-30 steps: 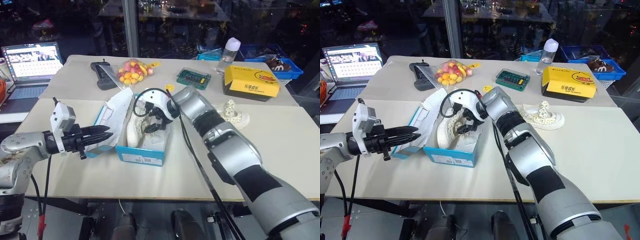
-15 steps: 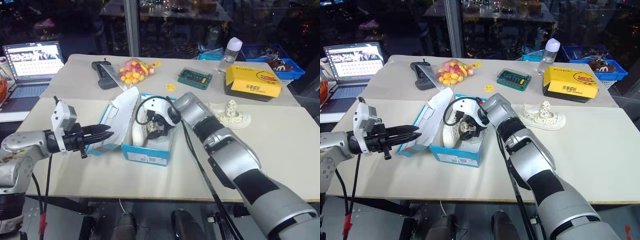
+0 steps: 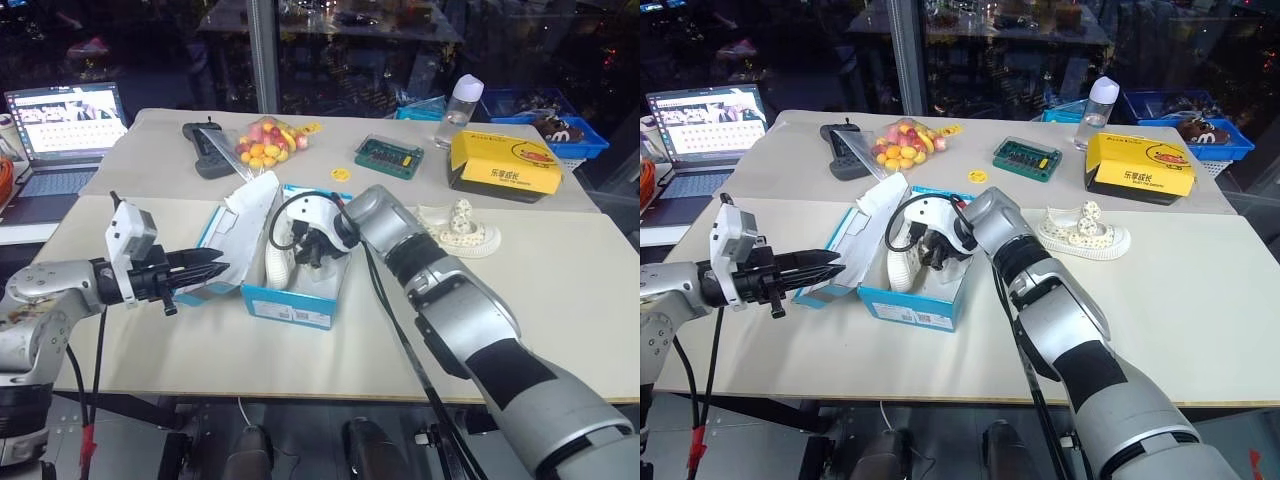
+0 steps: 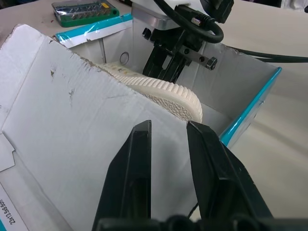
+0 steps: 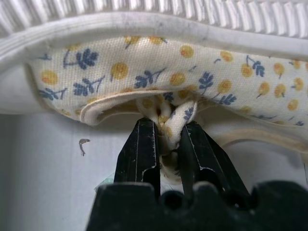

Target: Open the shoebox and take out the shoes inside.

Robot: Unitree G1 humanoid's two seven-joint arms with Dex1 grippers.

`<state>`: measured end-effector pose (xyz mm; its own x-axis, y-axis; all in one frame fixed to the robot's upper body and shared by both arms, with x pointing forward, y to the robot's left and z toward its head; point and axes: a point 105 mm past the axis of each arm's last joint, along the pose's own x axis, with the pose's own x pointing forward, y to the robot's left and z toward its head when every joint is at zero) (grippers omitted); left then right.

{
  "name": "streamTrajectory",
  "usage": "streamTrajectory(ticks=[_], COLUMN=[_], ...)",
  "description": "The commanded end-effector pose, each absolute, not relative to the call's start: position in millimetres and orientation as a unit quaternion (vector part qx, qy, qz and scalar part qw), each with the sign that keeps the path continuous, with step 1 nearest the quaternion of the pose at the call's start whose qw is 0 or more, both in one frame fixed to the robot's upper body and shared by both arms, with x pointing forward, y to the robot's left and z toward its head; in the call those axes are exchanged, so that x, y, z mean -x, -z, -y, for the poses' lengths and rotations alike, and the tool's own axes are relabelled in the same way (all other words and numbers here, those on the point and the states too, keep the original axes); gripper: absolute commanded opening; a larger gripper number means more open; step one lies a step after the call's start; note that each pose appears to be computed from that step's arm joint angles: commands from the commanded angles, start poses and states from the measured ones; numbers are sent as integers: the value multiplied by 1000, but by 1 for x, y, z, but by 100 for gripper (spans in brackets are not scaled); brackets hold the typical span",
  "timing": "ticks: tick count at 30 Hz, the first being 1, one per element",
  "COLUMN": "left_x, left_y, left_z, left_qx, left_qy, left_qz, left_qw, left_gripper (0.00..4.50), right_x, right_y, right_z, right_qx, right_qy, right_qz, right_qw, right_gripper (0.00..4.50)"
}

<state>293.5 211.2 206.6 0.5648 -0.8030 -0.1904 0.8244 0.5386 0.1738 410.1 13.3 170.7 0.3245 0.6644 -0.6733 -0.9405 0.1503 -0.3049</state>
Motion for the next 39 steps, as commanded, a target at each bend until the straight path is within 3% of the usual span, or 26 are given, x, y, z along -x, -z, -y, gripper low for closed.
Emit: streamTrajectory(ticks=[1,11,23,30,33,39], left_x=[-295,-295,-295,-296,-296,-295], left_y=[-216,-215,-215,-213,-213,-215], left_z=[-210,-210,-209,-208,-207,-206], left_qx=[-136,-137,-136,-134,-134,-133], left_qy=[464,465,468,472,473,473], left_qz=[-23,-24,-27,-27,-26,-23], left_qw=[875,874,873,871,870,871], left_gripper=[121,121,121,121,121,121], right_x=[-410,-387,-394,-394,-391,-374], right_y=[-219,-287,-313,-352,-356,-347], right_z=[-21,-25,-1,41,58,131], right_qx=[359,374,346,339,350,417], right_qy=[-550,-565,-520,-470,-460,-426], right_qz=[-128,-39,-19,12,14,-26], right_qw=[743,735,781,815,816,802], right_gripper=[53,53,53,53,53,53])
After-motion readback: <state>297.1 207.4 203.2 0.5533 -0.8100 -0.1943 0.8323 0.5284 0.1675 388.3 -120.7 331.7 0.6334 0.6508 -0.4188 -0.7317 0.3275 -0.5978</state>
